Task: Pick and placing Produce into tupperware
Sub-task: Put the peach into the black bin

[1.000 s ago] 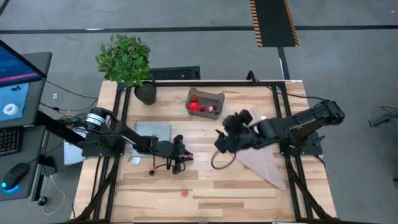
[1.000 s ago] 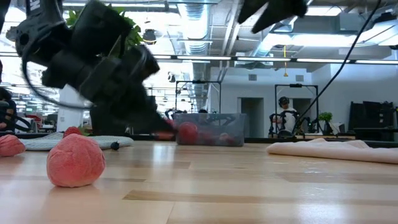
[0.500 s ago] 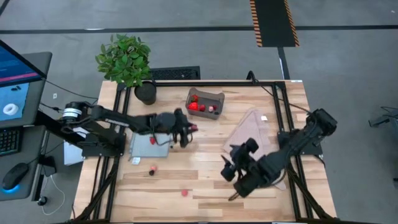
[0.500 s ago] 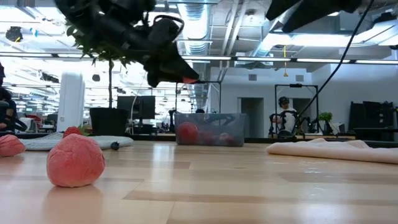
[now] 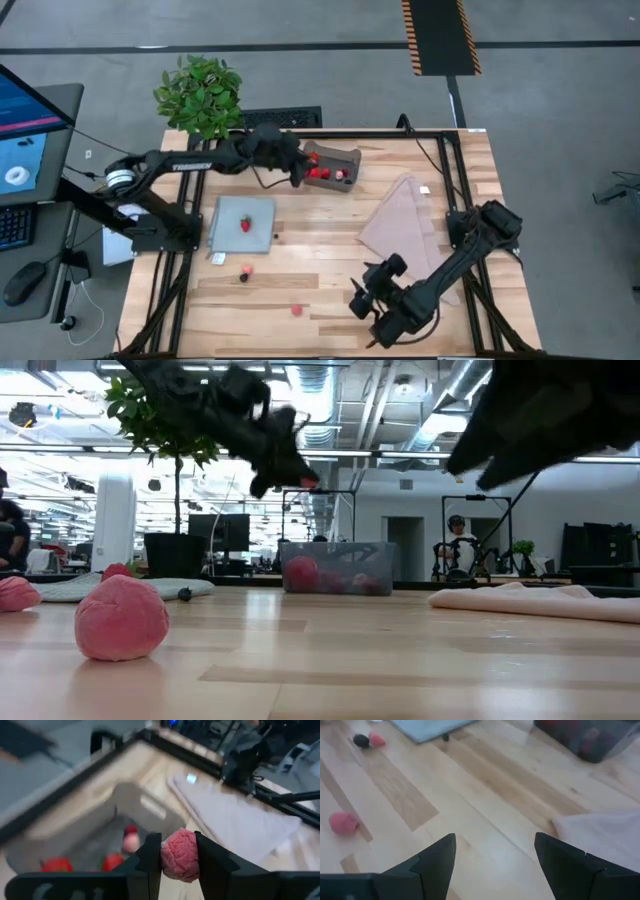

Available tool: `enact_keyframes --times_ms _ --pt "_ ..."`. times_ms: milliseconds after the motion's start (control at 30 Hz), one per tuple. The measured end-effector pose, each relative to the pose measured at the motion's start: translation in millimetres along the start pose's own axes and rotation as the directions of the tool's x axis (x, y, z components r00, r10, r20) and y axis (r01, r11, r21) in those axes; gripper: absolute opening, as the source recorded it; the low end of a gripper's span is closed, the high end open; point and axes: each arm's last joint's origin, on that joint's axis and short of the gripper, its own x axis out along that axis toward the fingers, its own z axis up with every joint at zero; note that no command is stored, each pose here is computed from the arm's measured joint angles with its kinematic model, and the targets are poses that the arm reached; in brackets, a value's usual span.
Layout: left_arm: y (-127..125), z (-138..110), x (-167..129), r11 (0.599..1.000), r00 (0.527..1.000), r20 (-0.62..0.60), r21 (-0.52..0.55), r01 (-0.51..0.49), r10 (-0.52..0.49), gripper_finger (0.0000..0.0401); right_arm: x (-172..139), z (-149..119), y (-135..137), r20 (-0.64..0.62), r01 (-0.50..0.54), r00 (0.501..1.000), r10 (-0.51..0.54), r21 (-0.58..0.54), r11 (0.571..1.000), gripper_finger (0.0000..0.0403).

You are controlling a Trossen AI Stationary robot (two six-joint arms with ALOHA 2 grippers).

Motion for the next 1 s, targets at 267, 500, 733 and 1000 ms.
enact_keyframes --times_ms 267,500,733,1000 --pt "40.2 -18.2 42.4 0.995 0.992 -0.129 -0.097 -0.020 0.008 0.0092 3.4 1.8 30.6 0.037 -0.196 0.979 0.198 -0.058 0.979 0.0294" --pt "45.9 -10.7 64.1 0.992 0.969 -0.240 -0.122 0.021 -0.050 0.0119 4.2 28.0 59.6 0.086 -0.447 0.881 0.465 -0.169 0.878 0.0294" --pt "46.9 -11.0 63.2 0.996 0.950 -0.311 -0.091 -0.012 -0.017 0.0221 32.1 21.6 64.9 0.029 -0.449 0.887 0.460 -0.168 0.877 0.0294" --pt "54.2 -11.2 50.8 0.986 0.921 -0.363 -0.129 0.102 -0.142 0.0295 54.8 9.9 68.4 -0.038 -0.462 0.886 0.463 -0.172 0.870 0.0294"
